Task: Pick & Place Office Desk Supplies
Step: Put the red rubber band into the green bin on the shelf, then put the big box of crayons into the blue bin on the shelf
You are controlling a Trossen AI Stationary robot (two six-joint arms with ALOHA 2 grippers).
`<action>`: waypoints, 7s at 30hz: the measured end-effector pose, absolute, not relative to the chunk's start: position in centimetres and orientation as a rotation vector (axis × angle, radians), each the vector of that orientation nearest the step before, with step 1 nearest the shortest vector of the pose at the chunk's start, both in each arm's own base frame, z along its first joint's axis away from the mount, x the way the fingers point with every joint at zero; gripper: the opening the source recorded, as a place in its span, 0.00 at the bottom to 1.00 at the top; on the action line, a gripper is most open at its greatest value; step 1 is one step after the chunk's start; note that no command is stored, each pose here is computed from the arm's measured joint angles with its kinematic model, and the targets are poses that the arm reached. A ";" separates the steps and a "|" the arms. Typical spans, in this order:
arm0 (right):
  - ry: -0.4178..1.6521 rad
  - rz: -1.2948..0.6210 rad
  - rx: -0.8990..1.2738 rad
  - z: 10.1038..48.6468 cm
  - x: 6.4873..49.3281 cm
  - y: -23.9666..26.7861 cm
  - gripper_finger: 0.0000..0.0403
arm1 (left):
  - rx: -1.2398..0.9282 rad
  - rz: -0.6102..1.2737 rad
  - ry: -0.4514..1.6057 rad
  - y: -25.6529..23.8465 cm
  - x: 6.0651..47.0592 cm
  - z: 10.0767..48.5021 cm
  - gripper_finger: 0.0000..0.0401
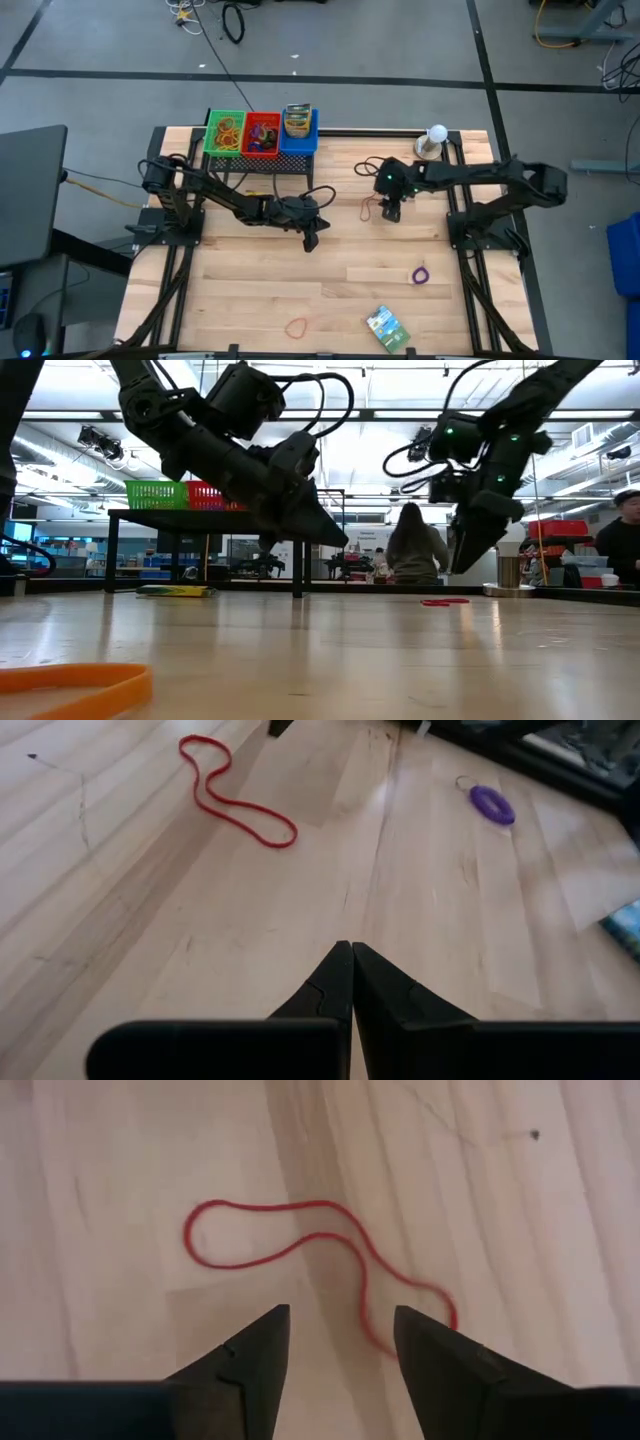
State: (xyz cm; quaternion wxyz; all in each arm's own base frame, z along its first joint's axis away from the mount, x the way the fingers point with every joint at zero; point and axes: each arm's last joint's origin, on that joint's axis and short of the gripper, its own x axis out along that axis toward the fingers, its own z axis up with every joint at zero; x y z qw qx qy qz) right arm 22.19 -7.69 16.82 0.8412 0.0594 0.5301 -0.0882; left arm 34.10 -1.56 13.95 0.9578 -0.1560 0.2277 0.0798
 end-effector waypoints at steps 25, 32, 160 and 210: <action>1.366 -0.002 -0.067 13.3 27.5 -10.3 0.08 | -0.459 0.090 0.387 -1.9 34.5 14.8 0.02; 1.343 -0.050 0.015 14.6 27.2 -9.1 0.02 | -0.546 0.138 0.363 -0.6 34.6 14.9 0.05; 0.644 -0.342 0.173 25.3 26.9 4.7 0.01 | -0.605 1.318 0.591 16.9 12.2 30.1 0.01; 0.639 -0.370 0.127 25.3 26.9 4.4 0.01 | -0.224 1.064 0.659 12.9 11.1 37.5 0.02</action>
